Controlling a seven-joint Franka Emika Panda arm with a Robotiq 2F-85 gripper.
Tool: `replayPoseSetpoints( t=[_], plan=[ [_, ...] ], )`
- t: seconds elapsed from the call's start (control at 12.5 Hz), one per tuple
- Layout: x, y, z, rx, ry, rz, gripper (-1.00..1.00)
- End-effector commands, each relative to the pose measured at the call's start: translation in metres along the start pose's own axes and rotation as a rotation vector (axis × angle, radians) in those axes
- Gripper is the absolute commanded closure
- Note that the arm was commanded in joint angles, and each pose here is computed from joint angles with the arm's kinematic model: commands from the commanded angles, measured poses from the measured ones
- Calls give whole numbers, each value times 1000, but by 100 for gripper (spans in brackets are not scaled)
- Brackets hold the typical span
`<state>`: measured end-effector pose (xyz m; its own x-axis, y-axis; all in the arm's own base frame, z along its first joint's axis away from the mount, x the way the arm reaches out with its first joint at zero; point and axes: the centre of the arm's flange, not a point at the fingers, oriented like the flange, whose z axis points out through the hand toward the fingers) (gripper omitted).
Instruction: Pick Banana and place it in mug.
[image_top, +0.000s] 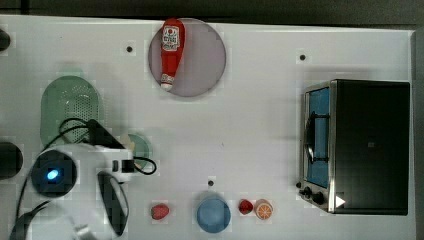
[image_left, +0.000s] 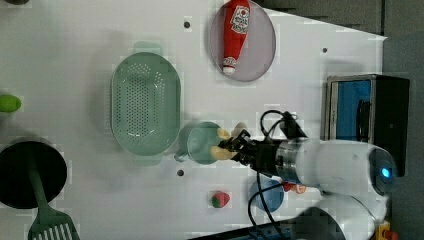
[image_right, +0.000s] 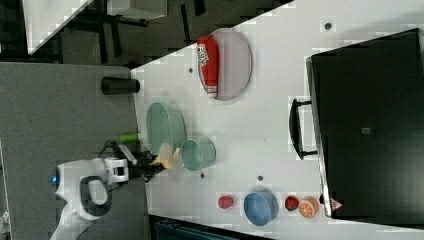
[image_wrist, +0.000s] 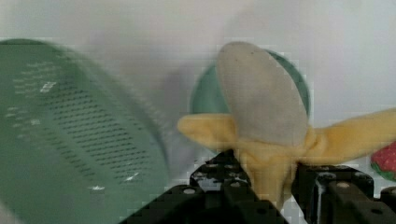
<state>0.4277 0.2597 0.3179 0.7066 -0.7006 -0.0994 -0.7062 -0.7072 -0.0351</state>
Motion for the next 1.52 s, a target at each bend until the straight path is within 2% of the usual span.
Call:
replayPoseSetpoints(
  t=[0.08, 0.16, 0.4, 0.48, 0.64, 0.88, 1.04, 1.36, 1.52],
  plan=[
    [31, 7, 45, -42, -40, 113, 9],
    [35, 1, 53, 1, -35, 119, -23],
    [40, 2, 65, 16, -38, 131, -86],
    [42, 0, 61, 23, -33, 132, -99],
    [45, -3, 48, 47, -18, 135, -100],
    [75, 0, -16, 118, 48, 167, -100],
    [100, 14, -75, 109, 75, 142, -100],
    [162, 60, -202, 85, 60, 242, -100],
    [193, 94, -254, 38, 50, 191, -100]
  ],
)
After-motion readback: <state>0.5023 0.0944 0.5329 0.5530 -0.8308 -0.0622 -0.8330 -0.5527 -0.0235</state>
